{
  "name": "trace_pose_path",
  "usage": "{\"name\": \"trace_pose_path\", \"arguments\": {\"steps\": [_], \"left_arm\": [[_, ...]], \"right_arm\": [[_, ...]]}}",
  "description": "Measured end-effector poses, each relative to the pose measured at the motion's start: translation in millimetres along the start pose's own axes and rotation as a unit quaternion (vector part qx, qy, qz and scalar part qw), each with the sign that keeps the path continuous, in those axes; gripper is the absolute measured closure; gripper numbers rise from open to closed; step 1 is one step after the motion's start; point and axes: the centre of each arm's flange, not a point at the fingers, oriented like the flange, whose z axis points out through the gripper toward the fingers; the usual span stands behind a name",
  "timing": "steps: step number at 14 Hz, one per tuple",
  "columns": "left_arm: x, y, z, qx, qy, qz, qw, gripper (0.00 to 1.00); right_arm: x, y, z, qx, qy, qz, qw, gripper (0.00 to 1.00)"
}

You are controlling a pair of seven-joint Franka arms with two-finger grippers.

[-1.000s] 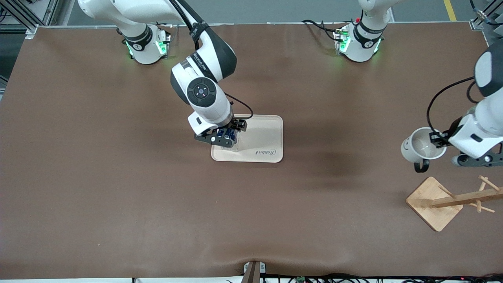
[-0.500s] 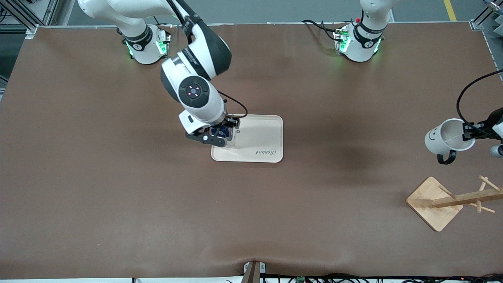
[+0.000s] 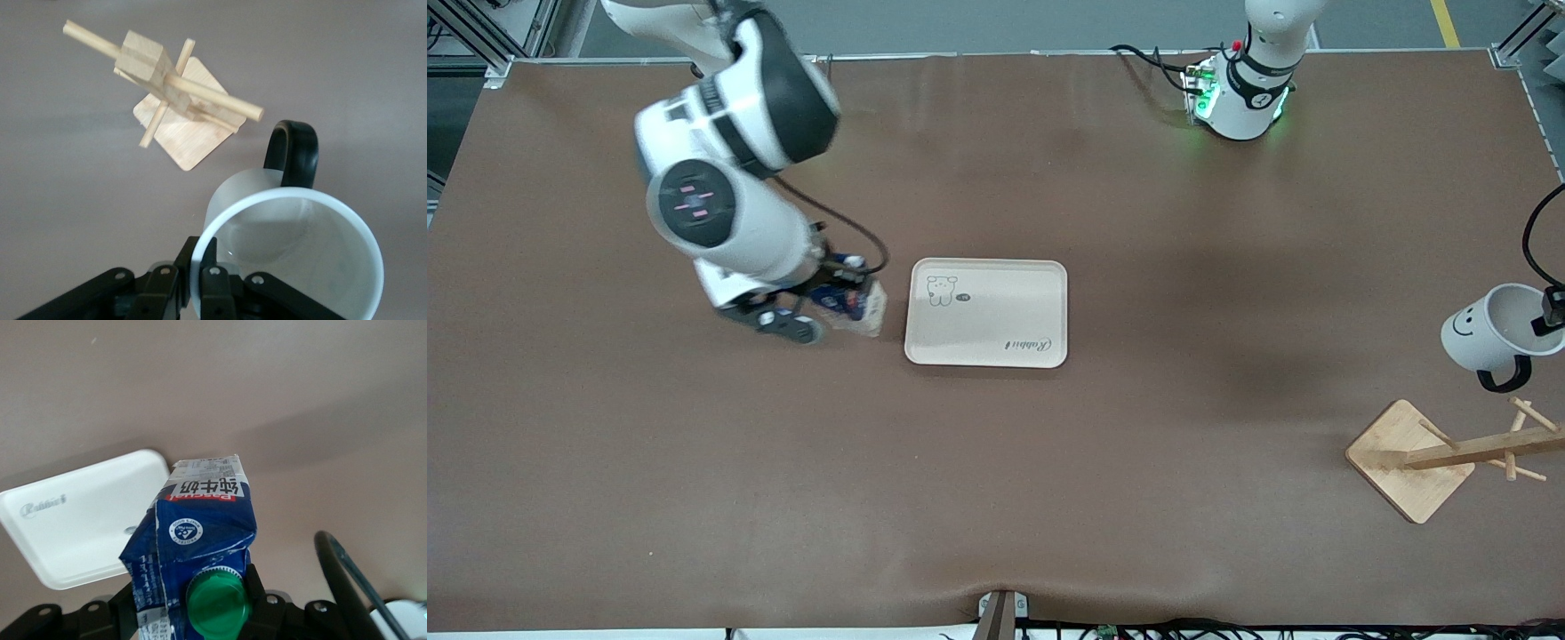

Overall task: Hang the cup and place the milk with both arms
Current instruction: 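Carry the mug toward the stand while the right gripper lifts the carton, then hang the mug handle on the stand peg while the right gripper holds the carton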

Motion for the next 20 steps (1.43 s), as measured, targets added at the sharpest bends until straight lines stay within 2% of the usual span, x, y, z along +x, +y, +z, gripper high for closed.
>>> {"name": "trace_pose_path", "arguments": {"steps": [4,7,9,11,14,19,20], "left_arm": [[5.5,-7.0,11.3,-0.017,0.013,-0.009,1.0,0.93],[10.0,-8.4,16.5,-0.025,0.023,-0.012,0.999,0.93],[12.3,-11.0,21.1,-0.026,0.028,-0.013,0.999,0.93],[13.9,-19.1,30.5,-0.029,0.03,-0.011,0.999,0.93],[13.9,-33.7,43.8,-0.034,0.03,-0.005,0.999,0.93],[13.4,-55.2,50.3,-0.038,0.033,0.005,0.999,0.93],[14.3,-57.6,49.4,-0.038,0.035,0.004,0.999,0.89]], "right_arm": [[56.2,121.4,0.0,0.006,-0.018,-0.036,0.999,0.41],[83.9,199.9,11.4,0.006,-0.027,-0.069,0.997,0.41],[94.5,237.2,18.0,0.012,-0.034,-0.069,0.997,0.41],[96.2,257.7,30.2,0.017,-0.031,-0.065,0.997,0.41],[86.7,285.0,69.5,0.021,-0.007,-0.076,0.997,0.41],[62.3,328.5,125.6,0.029,0.001,-0.064,0.998,0.41],[60.5,329.0,131.9,0.029,0.003,-0.063,0.998,0.41]]}}
